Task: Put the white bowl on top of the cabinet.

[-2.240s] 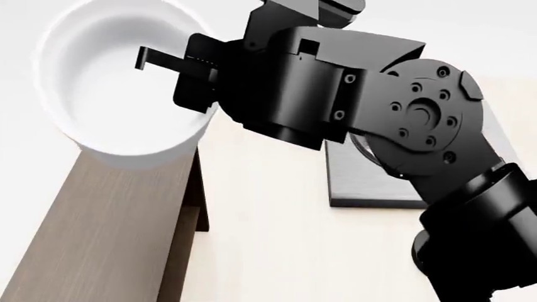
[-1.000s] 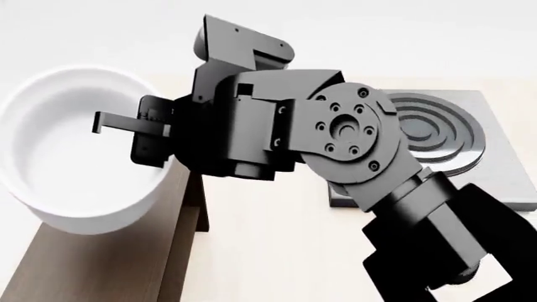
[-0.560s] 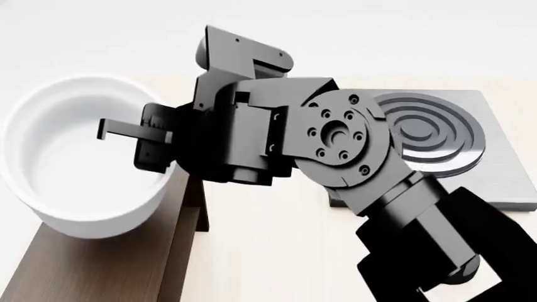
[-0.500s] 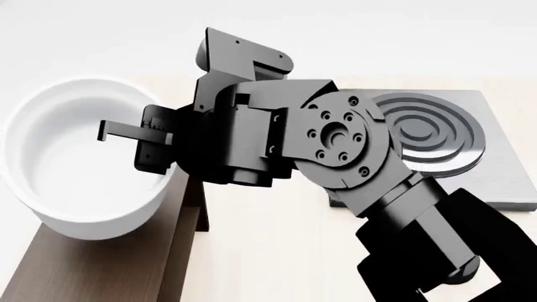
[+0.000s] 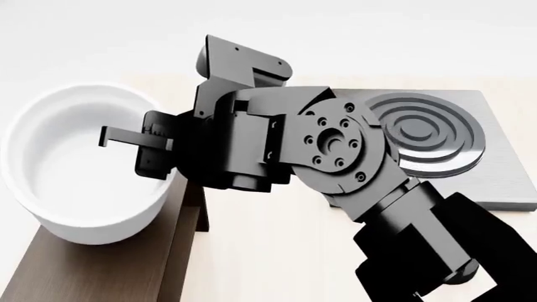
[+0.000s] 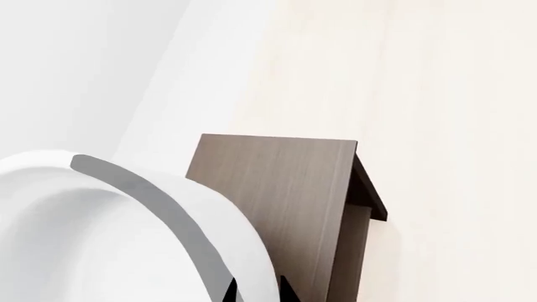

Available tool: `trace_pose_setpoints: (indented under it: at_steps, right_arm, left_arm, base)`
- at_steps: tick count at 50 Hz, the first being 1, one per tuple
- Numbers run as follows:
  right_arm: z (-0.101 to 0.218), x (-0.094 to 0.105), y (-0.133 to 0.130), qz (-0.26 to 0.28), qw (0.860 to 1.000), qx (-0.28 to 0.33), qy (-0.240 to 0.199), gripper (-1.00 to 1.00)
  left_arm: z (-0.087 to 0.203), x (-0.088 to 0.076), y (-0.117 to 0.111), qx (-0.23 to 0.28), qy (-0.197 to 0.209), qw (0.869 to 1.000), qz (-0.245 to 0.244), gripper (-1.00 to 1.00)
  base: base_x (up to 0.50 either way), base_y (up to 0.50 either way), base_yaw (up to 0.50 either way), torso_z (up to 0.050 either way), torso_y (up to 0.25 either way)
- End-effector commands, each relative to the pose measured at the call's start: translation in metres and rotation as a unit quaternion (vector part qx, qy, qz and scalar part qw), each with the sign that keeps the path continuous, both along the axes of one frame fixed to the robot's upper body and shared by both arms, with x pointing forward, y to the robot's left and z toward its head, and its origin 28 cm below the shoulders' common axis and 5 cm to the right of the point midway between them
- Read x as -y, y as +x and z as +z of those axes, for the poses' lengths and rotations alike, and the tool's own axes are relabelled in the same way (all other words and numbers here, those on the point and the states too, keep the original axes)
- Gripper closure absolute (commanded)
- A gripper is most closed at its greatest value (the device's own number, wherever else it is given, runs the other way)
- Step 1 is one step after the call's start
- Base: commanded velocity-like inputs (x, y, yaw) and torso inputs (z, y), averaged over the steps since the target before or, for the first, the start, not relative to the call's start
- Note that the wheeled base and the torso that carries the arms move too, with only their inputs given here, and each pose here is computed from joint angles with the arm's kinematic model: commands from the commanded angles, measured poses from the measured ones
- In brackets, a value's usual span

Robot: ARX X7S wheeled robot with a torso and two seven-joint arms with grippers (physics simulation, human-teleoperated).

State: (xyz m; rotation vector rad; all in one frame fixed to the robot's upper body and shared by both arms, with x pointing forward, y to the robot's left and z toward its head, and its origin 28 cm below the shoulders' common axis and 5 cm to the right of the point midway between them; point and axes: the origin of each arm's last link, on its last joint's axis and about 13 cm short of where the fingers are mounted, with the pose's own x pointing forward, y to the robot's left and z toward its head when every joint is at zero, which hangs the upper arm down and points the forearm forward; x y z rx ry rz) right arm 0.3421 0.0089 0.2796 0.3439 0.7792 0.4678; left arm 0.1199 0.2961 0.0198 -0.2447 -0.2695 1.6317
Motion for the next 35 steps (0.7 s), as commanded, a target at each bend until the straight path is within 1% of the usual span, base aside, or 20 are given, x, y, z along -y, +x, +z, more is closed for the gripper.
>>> trace_pose_setpoints:
  at_steps: [1,22,35]
  right_arm:
    - [0.009,0.001,0.002,-0.004,1.000,0.012,0.026,1.00]
    - [0.002,-0.002,0.005,-0.012,1.000,-0.002,0.007,1.00]
    - [-0.002,-0.002,0.006,-0.010,1.000,-0.010,0.005,1.00]
  left_arm:
    - [0.000,0.000,0.000,0.000,0.000,1.000,0.000,-1.00]
    - [0.000,0.000,0.000,0.001,-0.001,1.000,0.000,-1.00]
    - [0.001,0.000,-0.001,0.001,0.000,1.000,0.000,-1.00]
  base:
    - [0.00,0.00,0.00,0.000,0.000]
    - [0.00,0.00,0.00,0.000,0.001]
    - [0.00,0.00,0.00,0.000,0.000]
